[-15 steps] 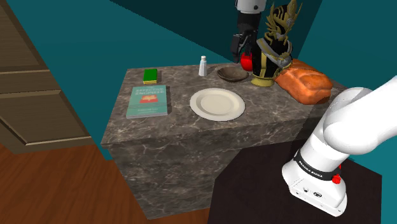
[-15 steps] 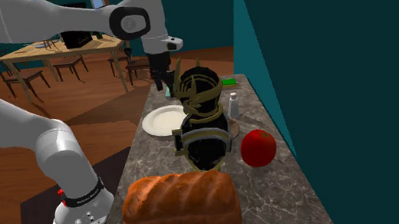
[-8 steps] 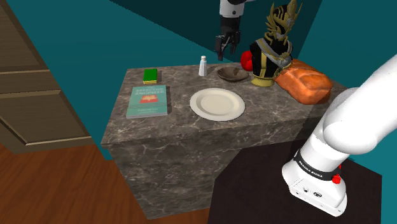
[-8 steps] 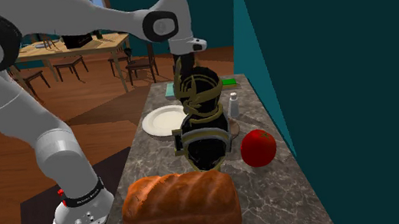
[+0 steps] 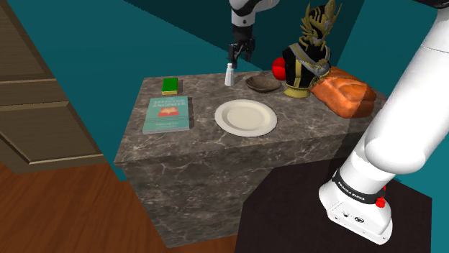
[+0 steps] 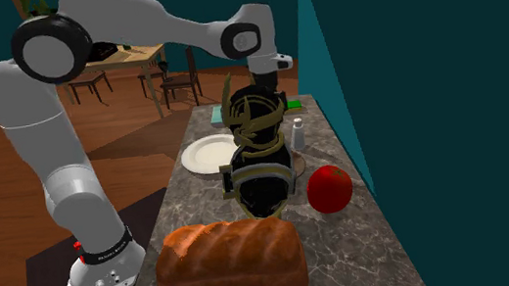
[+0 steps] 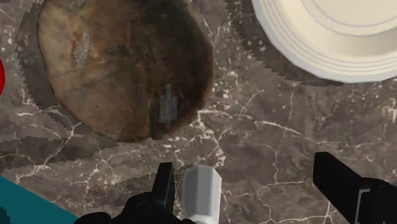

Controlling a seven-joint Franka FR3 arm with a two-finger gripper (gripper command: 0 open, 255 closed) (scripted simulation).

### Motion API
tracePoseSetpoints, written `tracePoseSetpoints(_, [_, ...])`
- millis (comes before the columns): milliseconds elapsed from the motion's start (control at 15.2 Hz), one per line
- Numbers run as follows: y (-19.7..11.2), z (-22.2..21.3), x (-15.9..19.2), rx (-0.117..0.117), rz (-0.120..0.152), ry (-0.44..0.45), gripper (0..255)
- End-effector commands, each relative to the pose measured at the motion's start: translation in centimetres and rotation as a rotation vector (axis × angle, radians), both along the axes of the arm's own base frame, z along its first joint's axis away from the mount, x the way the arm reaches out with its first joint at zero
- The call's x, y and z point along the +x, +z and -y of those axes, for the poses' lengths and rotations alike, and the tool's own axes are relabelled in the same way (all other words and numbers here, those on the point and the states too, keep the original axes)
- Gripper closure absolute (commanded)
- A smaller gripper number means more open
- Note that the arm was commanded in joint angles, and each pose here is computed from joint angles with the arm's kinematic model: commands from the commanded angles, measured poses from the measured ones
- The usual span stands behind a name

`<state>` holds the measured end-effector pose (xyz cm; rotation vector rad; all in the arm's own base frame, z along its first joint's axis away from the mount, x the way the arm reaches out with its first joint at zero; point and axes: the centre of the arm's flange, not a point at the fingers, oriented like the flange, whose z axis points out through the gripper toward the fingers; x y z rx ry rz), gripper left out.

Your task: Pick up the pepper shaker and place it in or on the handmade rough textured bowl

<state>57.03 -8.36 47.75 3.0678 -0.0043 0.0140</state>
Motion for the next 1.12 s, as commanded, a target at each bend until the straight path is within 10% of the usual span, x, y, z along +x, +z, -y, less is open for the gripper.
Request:
tracePoseSetpoints(0, [-0.4, 0.8, 2.8, -0.007, 0.003, -0.004, 0])
tracePoseSetpoints(396, [-2.3, 2.7, 9.7, -0.025, 0.009, -0.014, 0])
tracePoseSetpoints(1056, [-6.3, 3.1, 9.8, -0.025, 0.009, -0.014, 0])
